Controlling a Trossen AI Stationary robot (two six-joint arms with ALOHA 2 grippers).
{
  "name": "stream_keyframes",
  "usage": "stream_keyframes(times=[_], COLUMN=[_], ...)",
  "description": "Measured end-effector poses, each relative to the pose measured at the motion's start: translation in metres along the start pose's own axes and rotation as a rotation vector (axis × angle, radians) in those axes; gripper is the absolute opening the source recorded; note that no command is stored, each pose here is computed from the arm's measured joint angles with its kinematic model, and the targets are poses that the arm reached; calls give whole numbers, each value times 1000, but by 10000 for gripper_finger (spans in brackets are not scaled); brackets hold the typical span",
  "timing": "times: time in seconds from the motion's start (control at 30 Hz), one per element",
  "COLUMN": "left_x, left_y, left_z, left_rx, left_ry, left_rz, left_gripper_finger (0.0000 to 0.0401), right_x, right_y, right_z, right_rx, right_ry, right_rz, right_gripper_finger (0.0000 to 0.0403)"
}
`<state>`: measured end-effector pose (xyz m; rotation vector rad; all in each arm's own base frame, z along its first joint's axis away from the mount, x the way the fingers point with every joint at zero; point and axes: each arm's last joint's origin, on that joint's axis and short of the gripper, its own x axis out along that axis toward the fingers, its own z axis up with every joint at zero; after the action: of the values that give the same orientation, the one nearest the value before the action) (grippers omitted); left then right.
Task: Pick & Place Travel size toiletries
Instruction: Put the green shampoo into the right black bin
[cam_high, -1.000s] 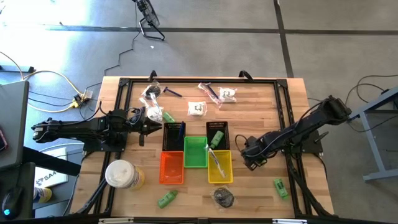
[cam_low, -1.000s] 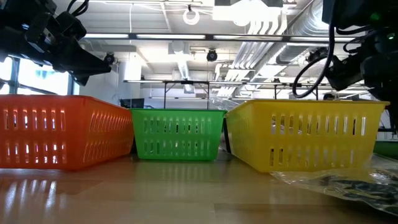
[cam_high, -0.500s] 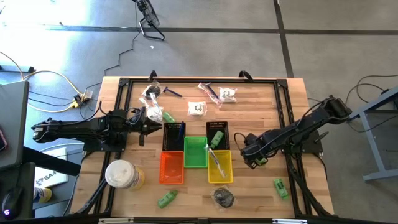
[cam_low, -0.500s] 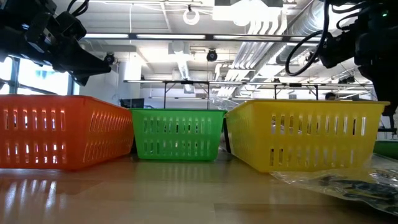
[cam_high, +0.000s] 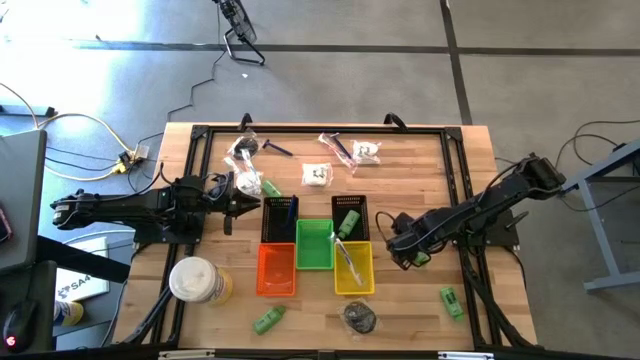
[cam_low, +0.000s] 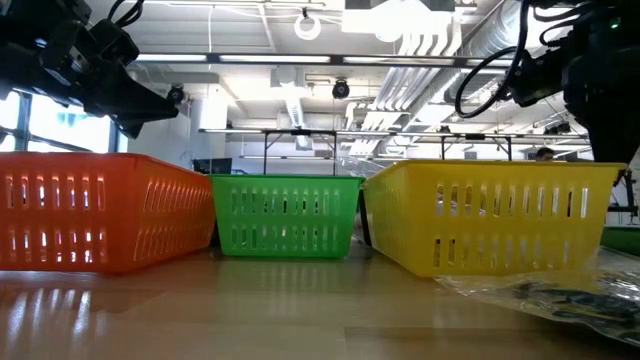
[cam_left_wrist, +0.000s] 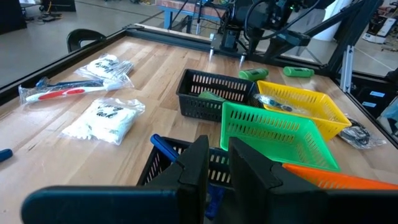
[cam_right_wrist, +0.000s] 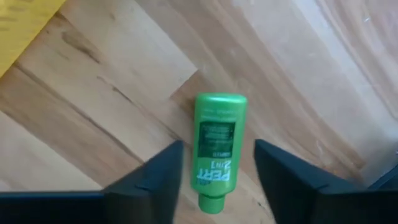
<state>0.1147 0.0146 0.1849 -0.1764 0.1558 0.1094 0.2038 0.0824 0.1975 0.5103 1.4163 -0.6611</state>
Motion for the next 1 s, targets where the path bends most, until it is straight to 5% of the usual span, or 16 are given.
stream_keyframes(times=[0.27,1.0], left_x=[0,0], left_y=[0,0], left_z=[-1,-1], left_rx=[0,-1], left_ry=[11,12], left_rz=[2,2], left_gripper_finger=[61,61], right_x=[0,50], right_y=[0,-3], right_z=[-1,-28], right_rx=[-10,34], right_ry=[-2,44], right_rz=[0,99], right_gripper_finger=[292,281])
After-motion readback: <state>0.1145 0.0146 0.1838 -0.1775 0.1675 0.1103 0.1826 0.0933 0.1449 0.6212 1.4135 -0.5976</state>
